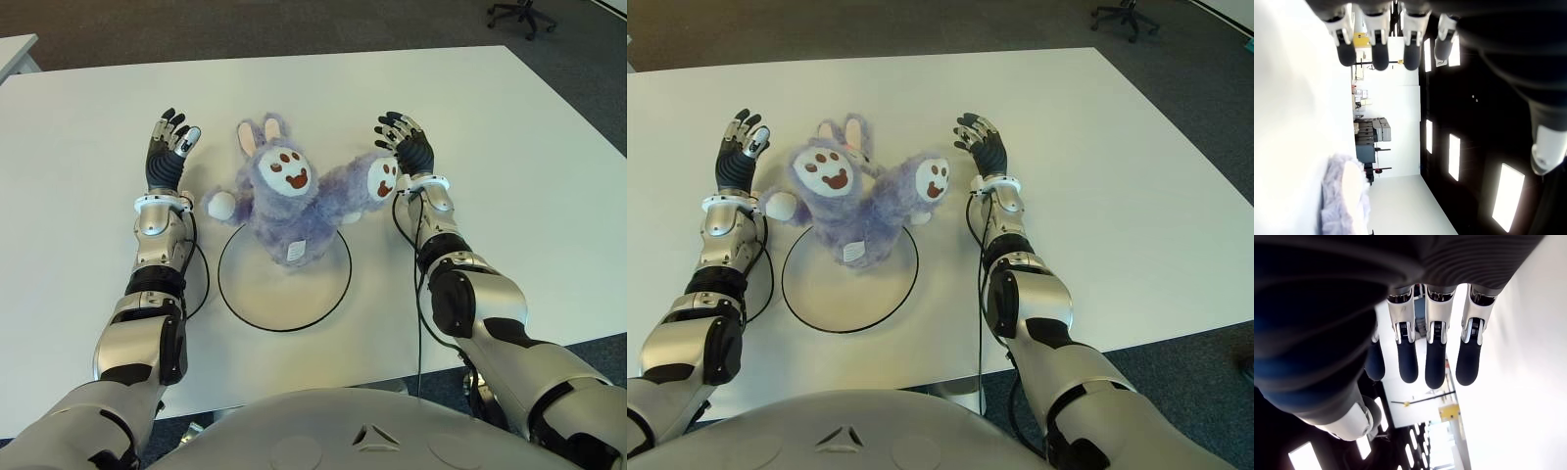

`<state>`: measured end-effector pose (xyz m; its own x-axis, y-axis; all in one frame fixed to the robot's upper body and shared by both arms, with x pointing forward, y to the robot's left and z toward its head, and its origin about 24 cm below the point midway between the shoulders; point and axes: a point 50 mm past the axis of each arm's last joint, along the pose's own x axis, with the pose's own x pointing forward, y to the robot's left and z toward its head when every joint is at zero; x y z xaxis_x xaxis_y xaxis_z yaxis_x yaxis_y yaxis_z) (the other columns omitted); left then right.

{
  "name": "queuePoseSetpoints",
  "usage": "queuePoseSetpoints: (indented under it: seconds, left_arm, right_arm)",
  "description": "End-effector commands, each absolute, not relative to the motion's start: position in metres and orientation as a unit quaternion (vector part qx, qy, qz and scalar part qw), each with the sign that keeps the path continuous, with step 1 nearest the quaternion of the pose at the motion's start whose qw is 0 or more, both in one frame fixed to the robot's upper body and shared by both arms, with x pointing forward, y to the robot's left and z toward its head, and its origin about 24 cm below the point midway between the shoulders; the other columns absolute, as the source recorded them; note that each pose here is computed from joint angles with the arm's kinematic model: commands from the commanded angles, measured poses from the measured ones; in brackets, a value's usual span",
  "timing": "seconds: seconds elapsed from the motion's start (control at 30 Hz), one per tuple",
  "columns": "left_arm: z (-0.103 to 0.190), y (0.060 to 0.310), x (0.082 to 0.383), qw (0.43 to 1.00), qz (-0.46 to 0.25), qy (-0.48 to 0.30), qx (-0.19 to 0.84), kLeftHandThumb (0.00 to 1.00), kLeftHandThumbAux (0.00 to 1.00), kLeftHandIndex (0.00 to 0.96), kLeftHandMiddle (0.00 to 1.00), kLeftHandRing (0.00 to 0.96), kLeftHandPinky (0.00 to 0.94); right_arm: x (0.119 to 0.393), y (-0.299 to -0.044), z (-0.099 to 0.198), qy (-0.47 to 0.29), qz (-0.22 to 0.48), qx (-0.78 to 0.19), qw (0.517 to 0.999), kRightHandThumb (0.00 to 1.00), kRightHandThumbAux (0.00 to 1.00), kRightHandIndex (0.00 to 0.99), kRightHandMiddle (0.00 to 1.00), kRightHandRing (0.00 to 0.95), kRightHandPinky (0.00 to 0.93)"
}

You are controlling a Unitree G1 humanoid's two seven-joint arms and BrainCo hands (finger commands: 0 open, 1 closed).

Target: Put the doll into the plate.

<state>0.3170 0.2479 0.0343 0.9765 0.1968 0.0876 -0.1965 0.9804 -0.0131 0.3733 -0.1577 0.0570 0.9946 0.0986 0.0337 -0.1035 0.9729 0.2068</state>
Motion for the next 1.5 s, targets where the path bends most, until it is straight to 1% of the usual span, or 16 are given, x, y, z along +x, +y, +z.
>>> queuePoseSetpoints:
  seconds: [0.03, 0.27, 0.43, 0.9, 1.17, 1.33, 1.5]
  left_arm:
    - [-0.011, 0.236, 0.293, 0.994, 0.097, 0.042, -0.021, 0.000, 0.534, 0.021, 0.100, 0.096, 0.091]
    - [-0.013, 0.235, 0.293, 0.993, 0.105, 0.047, -0.029, 0.000, 0.534, 0.023, 0.111, 0.105, 0.101]
    - [-0.014, 0.235, 0.293, 0.993, 0.106, 0.049, -0.031, 0.000, 0.537, 0.019, 0.106, 0.101, 0.084]
    - [-0.018, 0.234, 0.289, 0.992, 0.110, 0.055, -0.032, 0.000, 0.529, 0.011, 0.104, 0.091, 0.069]
    - [-0.021, 0.234, 0.288, 0.990, 0.119, 0.063, -0.042, 0.000, 0.538, 0.007, 0.098, 0.085, 0.060]
    - [-0.022, 0.234, 0.288, 0.990, 0.119, 0.067, -0.043, 0.000, 0.536, 0.000, 0.087, 0.072, 0.041]
    - [-0.022, 0.233, 0.287, 0.989, 0.121, 0.071, -0.043, 0.000, 0.533, 0.000, 0.085, 0.065, 0.041]
  right_arm:
    - [0.356, -0.156, 0.022, 0.053, 0.044, 0.119, 0.990, 0.534, 0.762, 0.251, 0.254, 0.272, 0.320]
    - [0.356, -0.156, 0.022, 0.054, 0.044, 0.120, 0.990, 0.552, 0.764, 0.251, 0.257, 0.272, 0.321]
    - [0.356, -0.156, 0.021, 0.054, 0.043, 0.121, 0.990, 0.553, 0.764, 0.235, 0.252, 0.268, 0.318]
    - [0.356, -0.157, 0.021, 0.056, 0.041, 0.129, 0.989, 0.524, 0.760, 0.190, 0.251, 0.271, 0.315]
    - [0.356, -0.158, 0.021, 0.056, 0.043, 0.127, 0.989, 0.510, 0.760, 0.188, 0.234, 0.253, 0.301]
    - [0.356, -0.158, 0.021, 0.056, 0.043, 0.123, 0.990, 0.499, 0.761, 0.185, 0.230, 0.250, 0.301]
    - [0.356, -0.159, 0.021, 0.056, 0.043, 0.121, 0.990, 0.494, 0.756, 0.188, 0.235, 0.256, 0.309]
